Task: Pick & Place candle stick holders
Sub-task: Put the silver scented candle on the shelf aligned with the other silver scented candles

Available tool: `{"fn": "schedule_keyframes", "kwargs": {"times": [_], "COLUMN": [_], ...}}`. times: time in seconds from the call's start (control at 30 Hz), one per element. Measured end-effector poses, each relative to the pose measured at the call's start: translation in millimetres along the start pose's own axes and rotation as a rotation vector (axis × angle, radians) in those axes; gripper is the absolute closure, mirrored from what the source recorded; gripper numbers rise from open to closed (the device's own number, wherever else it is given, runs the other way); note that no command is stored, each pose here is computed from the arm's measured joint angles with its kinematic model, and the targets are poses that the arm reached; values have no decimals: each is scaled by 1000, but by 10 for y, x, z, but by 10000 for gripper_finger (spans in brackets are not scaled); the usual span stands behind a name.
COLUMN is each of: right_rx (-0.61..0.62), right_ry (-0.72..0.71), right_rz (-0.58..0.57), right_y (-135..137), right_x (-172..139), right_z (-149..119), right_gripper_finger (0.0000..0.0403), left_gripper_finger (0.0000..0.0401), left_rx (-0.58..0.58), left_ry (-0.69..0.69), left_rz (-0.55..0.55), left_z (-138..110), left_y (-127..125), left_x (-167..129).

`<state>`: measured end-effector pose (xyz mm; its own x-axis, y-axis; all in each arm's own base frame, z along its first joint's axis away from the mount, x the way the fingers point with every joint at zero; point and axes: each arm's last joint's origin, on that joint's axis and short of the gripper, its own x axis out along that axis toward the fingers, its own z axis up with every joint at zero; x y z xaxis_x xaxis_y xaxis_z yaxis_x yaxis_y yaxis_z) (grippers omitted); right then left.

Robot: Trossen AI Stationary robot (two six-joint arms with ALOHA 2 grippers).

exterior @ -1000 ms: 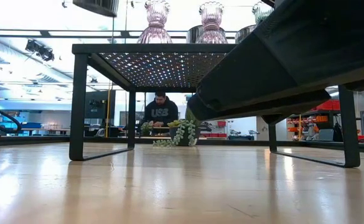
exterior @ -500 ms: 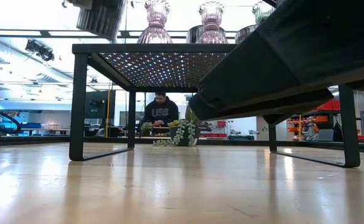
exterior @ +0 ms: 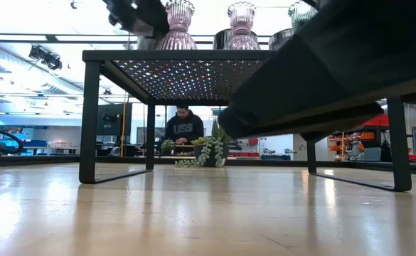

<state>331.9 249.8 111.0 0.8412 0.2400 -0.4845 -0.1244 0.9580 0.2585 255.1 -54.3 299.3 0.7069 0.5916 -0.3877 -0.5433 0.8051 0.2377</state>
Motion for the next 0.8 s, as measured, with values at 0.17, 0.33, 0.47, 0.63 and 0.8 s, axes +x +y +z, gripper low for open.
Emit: {"fn": "schedule_keyframes", "kwargs": {"times": [0.17,0.33,0.47,0.63,0.8], "right_rx": [-4,0,2,4,7], "right_ry": [16,18,13,13,13], "right_rz": [12,15,8,8,9], "right_y": [6,21,21,23,25], "right_x": [-2,-8,-9,-10,-10], "right_z": [-13,-22,-21,-22,-23], "right_gripper_finger": [356,356,356,356,356], "left_gripper_finger": [35,35,35,35,35], "left_rx": [-16,-18,-25,-13,-16], "left_ry": [12,36,4,-22,-4], "left_rz": [-81,-154,-205,-231,-236], "left_z": [57,67,113,142,130], "left_y": [83,128,117,104,118], "left_x": [140,209,216,211,266]}}
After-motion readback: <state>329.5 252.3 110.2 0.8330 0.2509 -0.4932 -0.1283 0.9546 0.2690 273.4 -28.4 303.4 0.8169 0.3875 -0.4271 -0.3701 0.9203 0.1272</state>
